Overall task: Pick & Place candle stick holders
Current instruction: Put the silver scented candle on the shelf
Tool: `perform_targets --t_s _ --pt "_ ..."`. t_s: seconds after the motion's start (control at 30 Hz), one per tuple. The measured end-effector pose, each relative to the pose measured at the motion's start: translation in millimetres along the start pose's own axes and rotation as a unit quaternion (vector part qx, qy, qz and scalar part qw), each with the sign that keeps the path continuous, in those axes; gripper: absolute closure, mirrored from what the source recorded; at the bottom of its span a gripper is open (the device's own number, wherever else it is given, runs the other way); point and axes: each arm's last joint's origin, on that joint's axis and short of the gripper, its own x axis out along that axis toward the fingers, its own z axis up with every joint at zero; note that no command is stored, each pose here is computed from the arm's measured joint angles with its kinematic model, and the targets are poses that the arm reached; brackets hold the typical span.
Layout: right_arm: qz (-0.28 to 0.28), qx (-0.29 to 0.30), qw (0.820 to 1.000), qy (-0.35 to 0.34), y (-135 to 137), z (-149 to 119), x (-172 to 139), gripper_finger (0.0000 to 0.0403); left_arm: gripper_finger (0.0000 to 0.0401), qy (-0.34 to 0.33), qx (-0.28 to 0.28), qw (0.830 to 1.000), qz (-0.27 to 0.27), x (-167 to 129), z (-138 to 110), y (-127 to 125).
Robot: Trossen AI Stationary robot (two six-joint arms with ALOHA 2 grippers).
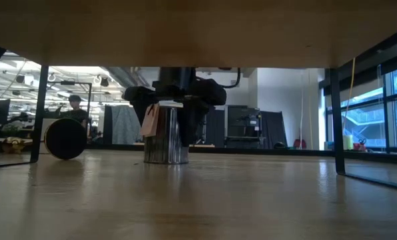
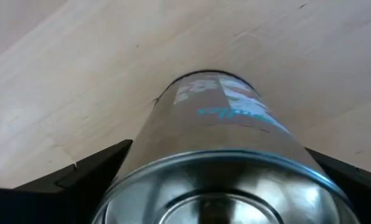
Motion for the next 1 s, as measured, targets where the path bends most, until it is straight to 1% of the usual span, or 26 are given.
perform_targets --t_s 0.43,0.57,0.73,1.0 --pt "0.0 0.001 1.0 0.002 0 0 0 0.0065 0.0003 0.02 -0.001 1.0 -0.005 11 2 -4" --pt "-0.001 0.001 1.0 0.002 0 0 0 0.0065 0.0015 0.028 -0.005 1.0 0.0 15 1 -4" --pt "-0.001 0.001 1.0 0.002 0 0 0 0.0065 0.0045 0.021 -0.016 1.0 0.006 14 2 -3" --pt "-0.001 0.001 1.0 0.003 0 -1 0 0.0065 0.0045 0.028 -0.022 0.999 0.007 13 5 1"
